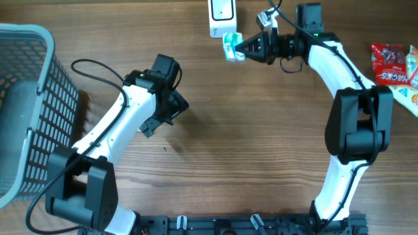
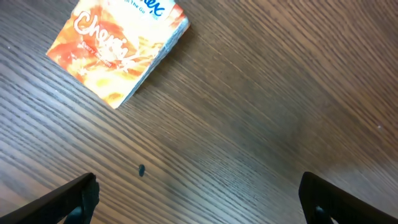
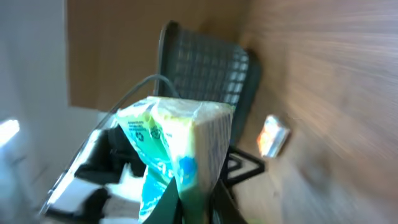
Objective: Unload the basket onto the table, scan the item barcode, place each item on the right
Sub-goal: 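Lift the green box with the right gripper to the white scanner, then carry the green box right and drop it on the snack pile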
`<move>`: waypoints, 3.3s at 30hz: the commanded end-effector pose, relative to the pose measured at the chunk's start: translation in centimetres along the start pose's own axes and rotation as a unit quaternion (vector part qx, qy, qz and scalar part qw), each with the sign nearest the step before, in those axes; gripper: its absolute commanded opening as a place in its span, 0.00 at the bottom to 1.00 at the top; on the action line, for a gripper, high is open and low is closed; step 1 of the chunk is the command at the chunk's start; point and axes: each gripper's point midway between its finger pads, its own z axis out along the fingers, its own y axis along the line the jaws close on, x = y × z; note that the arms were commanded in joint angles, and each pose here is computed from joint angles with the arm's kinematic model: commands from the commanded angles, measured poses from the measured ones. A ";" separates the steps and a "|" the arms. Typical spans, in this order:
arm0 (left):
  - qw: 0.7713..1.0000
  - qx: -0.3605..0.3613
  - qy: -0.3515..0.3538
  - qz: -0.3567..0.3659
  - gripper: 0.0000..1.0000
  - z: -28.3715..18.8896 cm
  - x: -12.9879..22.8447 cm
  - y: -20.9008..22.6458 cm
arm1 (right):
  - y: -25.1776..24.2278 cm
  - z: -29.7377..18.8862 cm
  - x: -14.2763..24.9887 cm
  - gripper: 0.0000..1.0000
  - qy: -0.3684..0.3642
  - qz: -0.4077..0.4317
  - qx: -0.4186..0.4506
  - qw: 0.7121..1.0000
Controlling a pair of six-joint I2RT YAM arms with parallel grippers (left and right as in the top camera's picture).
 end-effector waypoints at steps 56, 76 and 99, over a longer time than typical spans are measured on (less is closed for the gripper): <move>1.000 -0.005 -0.007 -0.008 1.00 0.0 -0.3 0.3 | -9.8 3.2 -17.9 0.04 -0.164 -0.506 0.690 0.490; 1.000 -0.005 -0.007 -0.008 1.00 0.0 -0.3 0.3 | -13.5 -45.7 3.7 0.04 -0.154 0.144 0.957 0.198; 1.000 -0.005 -0.007 -0.008 1.00 0.0 -0.3 0.3 | -3.3 -13.1 -2.5 1.00 -0.244 0.032 0.690 0.681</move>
